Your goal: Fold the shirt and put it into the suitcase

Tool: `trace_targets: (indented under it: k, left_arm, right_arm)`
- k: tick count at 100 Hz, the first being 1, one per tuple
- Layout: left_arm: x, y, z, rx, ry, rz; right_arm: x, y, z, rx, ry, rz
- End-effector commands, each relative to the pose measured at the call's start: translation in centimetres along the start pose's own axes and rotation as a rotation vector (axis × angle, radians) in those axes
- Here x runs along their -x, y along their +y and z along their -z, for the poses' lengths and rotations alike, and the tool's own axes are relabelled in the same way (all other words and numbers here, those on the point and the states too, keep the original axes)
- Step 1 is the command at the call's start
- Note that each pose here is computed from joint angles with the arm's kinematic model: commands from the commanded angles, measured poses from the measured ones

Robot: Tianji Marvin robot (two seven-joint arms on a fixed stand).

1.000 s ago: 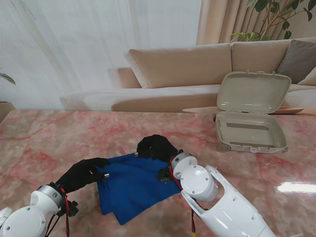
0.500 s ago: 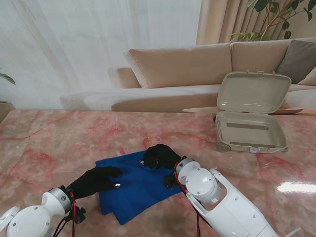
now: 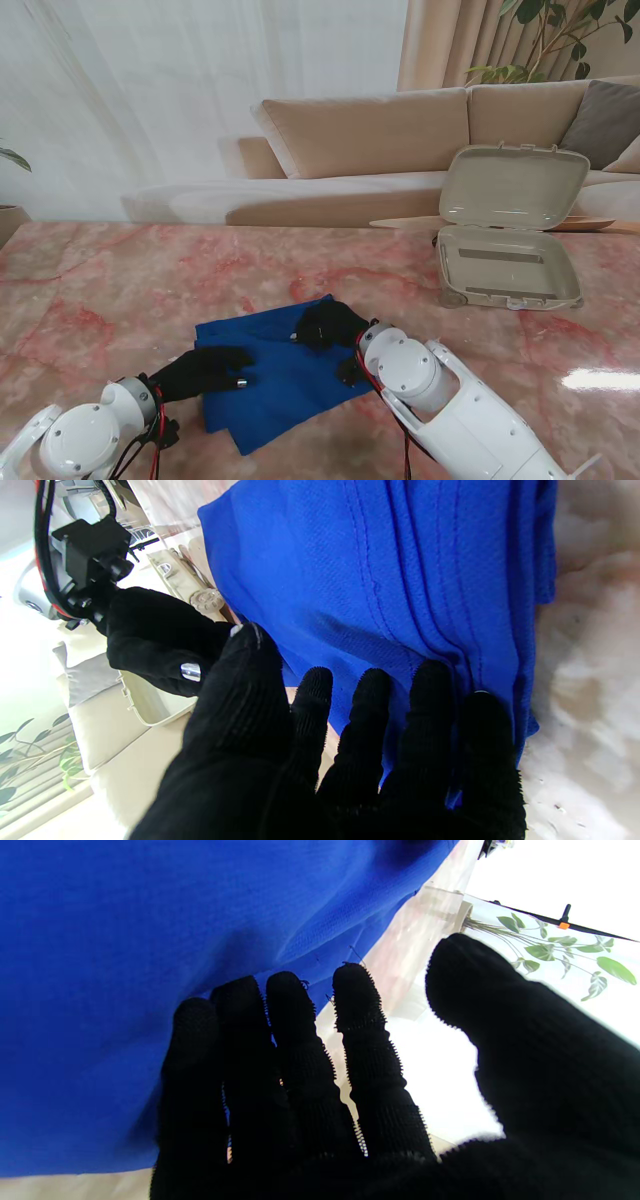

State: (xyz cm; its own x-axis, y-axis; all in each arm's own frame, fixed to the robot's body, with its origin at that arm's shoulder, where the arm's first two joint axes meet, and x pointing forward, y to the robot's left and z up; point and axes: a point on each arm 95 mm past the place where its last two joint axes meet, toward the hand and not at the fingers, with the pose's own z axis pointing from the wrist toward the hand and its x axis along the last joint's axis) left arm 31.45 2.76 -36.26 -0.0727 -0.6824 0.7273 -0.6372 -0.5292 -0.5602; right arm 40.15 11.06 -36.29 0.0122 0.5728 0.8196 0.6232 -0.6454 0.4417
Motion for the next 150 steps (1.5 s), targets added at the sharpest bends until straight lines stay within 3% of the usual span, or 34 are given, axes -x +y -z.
trace_targets:
  k: [1,34,67,96,109,125,150]
  left_arm:
    - [0.5,0.3,-0.3,0.008,-0.012,0.008]
    - [0.5,-0.4,-2.3,0.011,0.009,0.016]
    - [-0.3,-1.0,-4.7,0.05,0.072,0.047]
    - [-1.1,-1.4,-6.0,0.064,0.106,0.058]
    - [-1.5,-1.7,-6.1,0.055,0.119,0.054]
    - [-2.3,-2.3,-5.8,0.025,0.133,0.046]
    - [-2.9,-3.1,-4.7,-0.026,0.134,0.013]
  right_arm:
    - [1.8,0.0,0.2,-0.024,-0.054,0.002]
    - [4.3,1.2,1.6,-0.044,-0.139,0.014]
    - [5.4,3.0,3.8,-0.01,-0.192,0.025]
    - [5.1,4.3,5.1,0.033,-0.191,0.027]
    - [4.4,4.6,5.5,0.073,-0.174,-0.023]
    - [3.1,5.2,6.1,0.129,-0.148,-0.108]
    - [2.3,6.3,8.1,0.213,-0.124,-0.081]
